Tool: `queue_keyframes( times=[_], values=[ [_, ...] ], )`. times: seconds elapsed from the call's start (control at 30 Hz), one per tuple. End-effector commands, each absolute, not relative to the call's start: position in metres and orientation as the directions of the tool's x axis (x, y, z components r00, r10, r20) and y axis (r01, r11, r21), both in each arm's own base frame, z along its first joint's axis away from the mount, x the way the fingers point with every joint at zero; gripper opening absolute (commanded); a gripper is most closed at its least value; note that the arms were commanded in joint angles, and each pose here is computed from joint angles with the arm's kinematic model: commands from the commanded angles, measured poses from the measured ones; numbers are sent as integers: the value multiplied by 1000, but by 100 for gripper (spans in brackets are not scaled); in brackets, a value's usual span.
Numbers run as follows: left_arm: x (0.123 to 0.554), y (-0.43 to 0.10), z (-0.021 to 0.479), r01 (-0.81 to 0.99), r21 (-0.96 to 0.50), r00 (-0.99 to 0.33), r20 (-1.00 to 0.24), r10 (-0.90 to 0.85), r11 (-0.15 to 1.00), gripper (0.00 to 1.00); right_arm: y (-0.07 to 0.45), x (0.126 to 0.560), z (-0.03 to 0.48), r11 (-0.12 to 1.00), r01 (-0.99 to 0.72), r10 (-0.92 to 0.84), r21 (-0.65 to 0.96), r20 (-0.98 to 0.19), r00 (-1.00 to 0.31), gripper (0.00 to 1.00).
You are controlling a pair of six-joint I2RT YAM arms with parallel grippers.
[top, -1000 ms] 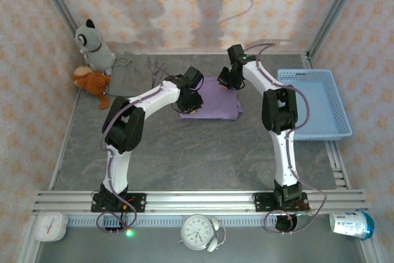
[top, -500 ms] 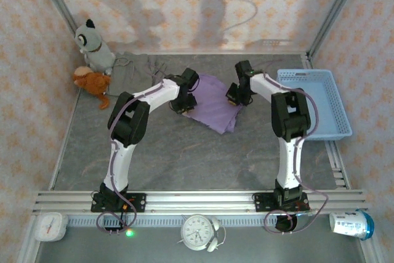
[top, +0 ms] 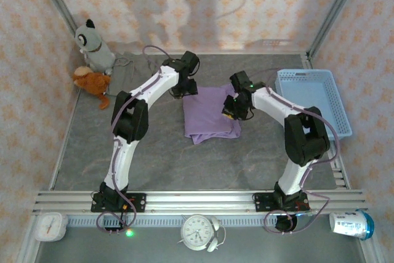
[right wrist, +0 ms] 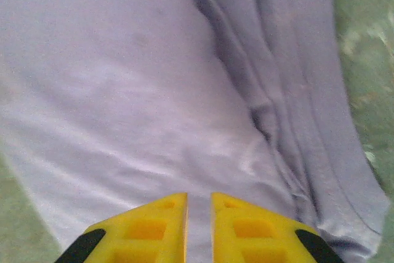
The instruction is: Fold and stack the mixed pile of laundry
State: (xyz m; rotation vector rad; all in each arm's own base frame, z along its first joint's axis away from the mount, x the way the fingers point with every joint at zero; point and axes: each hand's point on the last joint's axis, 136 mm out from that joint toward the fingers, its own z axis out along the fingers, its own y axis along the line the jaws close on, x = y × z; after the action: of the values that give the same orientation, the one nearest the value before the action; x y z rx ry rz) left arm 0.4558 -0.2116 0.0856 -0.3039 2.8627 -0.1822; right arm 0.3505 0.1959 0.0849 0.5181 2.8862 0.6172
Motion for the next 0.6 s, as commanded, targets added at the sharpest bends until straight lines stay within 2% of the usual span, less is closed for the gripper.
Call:
queue_keyframes(
  times=[0.0,0.17,0.3,0.5,0.57],
  values=[
    [410,-224,108,-167,-190,-955,-214,-206,968,51,209,351,85,858,255,310,446,-53,-949,17],
    [370,-234,72,-239,-250,-946,-156,-283,938,35,212,347,60,854,278,320,439,-23,-947,17],
    [358,-235,50,-254,-205,-950,-130,-283,945,34,205,342,43,868,297,322,398,3,-947,17],
    [350,-225,68,-230,-148,-949,-182,-256,962,37,190,334,74,896,243,291,373,-78,-954,40],
    [349,-219,80,-226,-148,-943,-216,-254,963,37,183,326,79,909,230,277,348,-91,-957,42]
  ],
)
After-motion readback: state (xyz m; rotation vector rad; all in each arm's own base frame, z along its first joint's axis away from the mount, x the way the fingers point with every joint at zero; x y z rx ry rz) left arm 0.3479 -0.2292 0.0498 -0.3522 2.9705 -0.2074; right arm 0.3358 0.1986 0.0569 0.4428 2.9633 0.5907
